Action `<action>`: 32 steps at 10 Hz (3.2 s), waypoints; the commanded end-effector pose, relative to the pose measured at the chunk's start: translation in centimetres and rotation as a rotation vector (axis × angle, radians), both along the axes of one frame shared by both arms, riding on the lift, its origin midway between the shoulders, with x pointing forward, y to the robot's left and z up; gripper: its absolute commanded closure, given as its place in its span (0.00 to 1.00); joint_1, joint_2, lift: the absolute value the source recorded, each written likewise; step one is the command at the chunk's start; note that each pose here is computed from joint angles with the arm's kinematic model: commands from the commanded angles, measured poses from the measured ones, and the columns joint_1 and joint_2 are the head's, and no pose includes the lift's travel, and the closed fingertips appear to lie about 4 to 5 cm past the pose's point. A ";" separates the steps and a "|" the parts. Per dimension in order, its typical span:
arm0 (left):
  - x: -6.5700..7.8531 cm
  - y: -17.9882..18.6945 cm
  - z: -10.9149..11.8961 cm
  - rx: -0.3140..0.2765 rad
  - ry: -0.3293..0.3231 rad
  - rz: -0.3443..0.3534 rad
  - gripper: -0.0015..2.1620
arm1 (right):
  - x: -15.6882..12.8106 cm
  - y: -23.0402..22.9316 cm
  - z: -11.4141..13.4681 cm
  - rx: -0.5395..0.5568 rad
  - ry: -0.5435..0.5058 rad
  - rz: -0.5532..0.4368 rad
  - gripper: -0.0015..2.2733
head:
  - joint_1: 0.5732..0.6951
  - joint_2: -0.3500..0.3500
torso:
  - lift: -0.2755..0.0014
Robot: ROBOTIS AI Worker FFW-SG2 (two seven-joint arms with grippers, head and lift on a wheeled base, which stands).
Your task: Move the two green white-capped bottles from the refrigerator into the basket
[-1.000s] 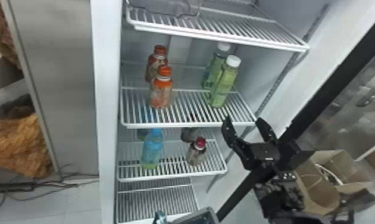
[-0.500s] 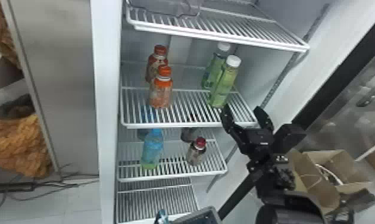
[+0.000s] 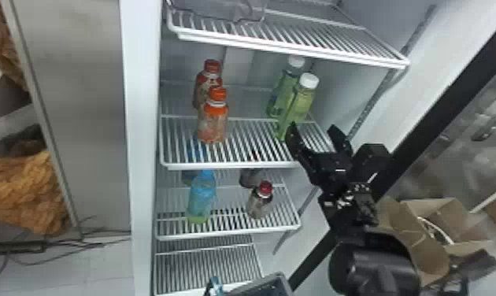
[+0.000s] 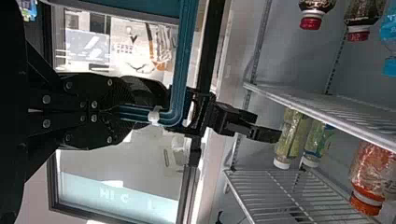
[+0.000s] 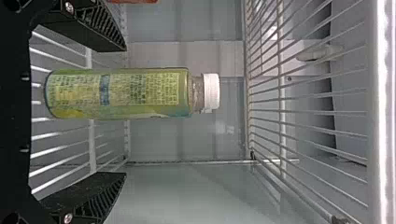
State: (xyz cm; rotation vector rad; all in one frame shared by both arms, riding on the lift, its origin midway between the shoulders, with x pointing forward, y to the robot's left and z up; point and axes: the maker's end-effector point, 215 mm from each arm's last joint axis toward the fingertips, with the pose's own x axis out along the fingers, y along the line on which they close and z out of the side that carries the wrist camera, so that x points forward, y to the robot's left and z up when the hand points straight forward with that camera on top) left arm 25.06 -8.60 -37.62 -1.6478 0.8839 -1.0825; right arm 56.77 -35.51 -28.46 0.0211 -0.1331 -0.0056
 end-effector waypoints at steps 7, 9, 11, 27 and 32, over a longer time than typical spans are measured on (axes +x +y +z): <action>0.0 0.1 0.0 -0.002 0.003 0.002 0.56 | 5.5 2.6 -0.3 0.020 0.019 0.036 0.06 | 1.00 0.00 | 0.98; -0.1 0.1 0.0 -0.004 0.006 0.003 0.56 | 6.1 3.2 -0.2 0.019 0.018 0.045 0.11 | 1.00 0.00 | 0.98; 0.1 0.2 0.0 -0.006 0.008 0.006 0.56 | 6.1 3.0 -0.4 0.025 0.021 0.032 0.33 | 1.00 0.00 | 0.98; 0.2 0.3 0.1 -0.007 0.007 0.011 0.56 | -7.6 8.6 4.1 0.093 0.038 0.141 0.40 | 1.00 0.00 | 0.98; 0.2 0.4 -0.1 -0.003 0.009 0.016 0.56 | -14.7 13.3 4.4 0.160 0.168 0.242 0.40 | 1.00 0.00 | 0.98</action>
